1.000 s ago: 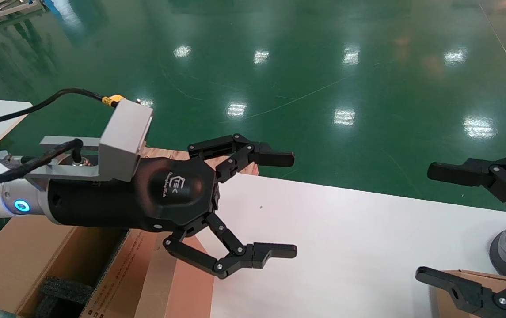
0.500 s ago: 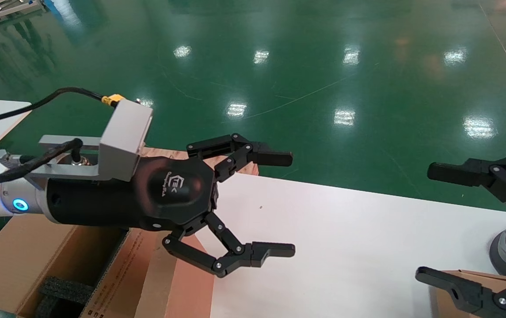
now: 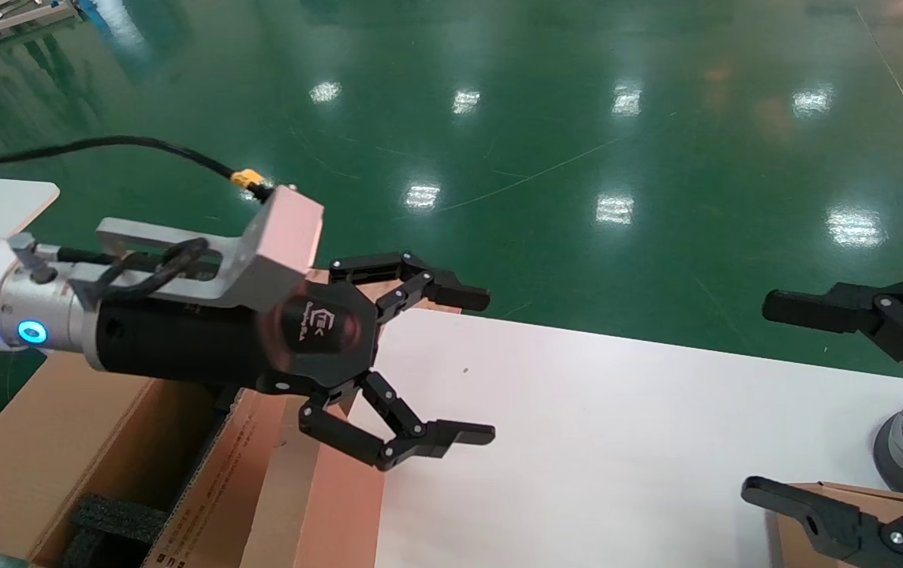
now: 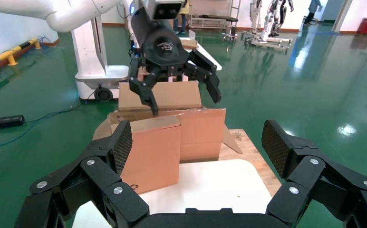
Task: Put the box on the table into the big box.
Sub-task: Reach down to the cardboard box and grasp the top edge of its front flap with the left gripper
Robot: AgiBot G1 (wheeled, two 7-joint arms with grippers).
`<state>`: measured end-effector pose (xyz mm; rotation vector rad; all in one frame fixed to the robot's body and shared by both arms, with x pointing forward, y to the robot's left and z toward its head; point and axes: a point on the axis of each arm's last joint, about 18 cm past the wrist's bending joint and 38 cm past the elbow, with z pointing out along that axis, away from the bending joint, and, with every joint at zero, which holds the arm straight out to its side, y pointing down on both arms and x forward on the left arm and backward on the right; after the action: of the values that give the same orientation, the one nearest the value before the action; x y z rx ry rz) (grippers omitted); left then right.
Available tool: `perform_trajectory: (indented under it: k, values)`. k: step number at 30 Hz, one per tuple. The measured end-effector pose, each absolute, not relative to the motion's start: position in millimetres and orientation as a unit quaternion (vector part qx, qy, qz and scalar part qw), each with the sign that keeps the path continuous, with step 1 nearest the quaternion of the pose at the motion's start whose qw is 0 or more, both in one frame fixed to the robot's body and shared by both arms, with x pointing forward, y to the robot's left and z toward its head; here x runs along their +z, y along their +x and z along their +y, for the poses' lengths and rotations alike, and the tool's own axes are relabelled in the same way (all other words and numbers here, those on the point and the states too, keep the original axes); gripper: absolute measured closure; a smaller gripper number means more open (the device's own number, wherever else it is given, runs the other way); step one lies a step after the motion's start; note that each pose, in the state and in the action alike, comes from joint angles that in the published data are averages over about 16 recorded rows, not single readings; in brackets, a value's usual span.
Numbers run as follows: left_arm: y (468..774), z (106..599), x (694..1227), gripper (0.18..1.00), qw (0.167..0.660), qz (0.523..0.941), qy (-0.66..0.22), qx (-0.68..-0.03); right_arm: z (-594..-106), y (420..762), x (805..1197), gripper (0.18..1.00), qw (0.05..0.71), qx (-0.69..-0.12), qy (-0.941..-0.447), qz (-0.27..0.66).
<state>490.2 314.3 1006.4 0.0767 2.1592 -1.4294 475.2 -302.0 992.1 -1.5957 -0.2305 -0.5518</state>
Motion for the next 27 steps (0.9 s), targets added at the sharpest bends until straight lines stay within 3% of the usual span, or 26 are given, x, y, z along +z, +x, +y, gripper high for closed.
perform_trajectory:
  k: [13, 27]
  values:
    - [504, 317, 1020, 0.186, 0.262, 0.849, -0.096, -0.448, -302, 475, 992, 0.178, 0.658, -0.244, -0.705, -0.102]
    - [519, 310, 1029, 0.186, 0.232, 0.868, -0.251, -0.36, -302, 475, 992, 0.178, 0.658, -0.244, -0.705, -0.102]
